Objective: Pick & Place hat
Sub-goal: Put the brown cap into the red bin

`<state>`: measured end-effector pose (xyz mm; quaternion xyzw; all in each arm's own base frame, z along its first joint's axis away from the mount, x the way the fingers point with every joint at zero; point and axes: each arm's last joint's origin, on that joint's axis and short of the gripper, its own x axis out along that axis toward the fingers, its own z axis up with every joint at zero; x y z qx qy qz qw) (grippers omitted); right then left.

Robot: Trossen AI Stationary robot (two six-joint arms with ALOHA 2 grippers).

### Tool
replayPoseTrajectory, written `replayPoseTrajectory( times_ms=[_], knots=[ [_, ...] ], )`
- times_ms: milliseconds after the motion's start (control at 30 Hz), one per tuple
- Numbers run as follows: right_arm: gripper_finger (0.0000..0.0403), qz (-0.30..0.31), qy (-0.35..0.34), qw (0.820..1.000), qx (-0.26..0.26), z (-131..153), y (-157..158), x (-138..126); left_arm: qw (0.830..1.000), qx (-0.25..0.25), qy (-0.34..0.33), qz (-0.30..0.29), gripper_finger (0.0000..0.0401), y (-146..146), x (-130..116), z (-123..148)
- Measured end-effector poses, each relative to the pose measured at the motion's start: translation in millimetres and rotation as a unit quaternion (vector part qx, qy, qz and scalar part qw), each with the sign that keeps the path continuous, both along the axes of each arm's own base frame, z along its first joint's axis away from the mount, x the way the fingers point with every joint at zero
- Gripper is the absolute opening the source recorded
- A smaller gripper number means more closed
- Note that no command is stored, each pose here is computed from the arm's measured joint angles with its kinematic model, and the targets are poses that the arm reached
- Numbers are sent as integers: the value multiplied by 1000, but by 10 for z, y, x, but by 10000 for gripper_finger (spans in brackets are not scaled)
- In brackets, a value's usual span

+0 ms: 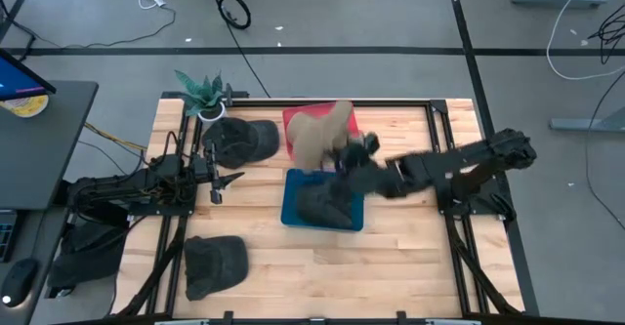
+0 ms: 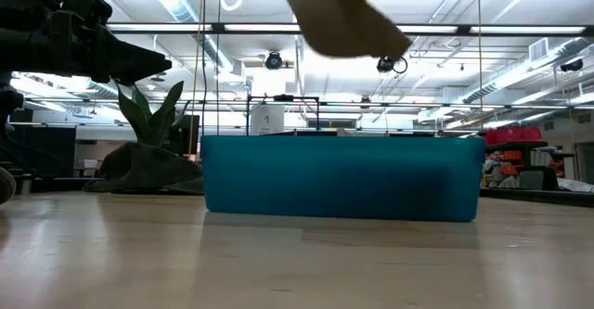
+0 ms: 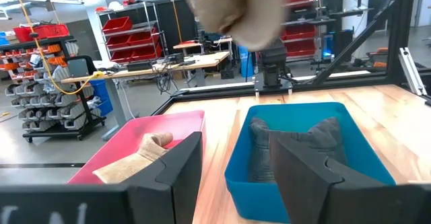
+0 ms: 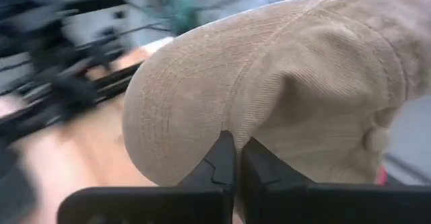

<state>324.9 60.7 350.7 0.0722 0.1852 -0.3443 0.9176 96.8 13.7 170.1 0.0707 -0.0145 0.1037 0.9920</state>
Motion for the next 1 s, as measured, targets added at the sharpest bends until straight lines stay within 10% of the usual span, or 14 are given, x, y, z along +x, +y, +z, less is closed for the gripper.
replayPoseTrajectory(
  times_ms=[500,1000],
  knots=[
    [5,-55,-123,987,92,-517,-1423,153,1000,0,0,0,177,0,0,0],
    [5,-69,-102,980,159,-1202,-1967,202,1000,0,-1,0,177,0,0,1]
  ],
)
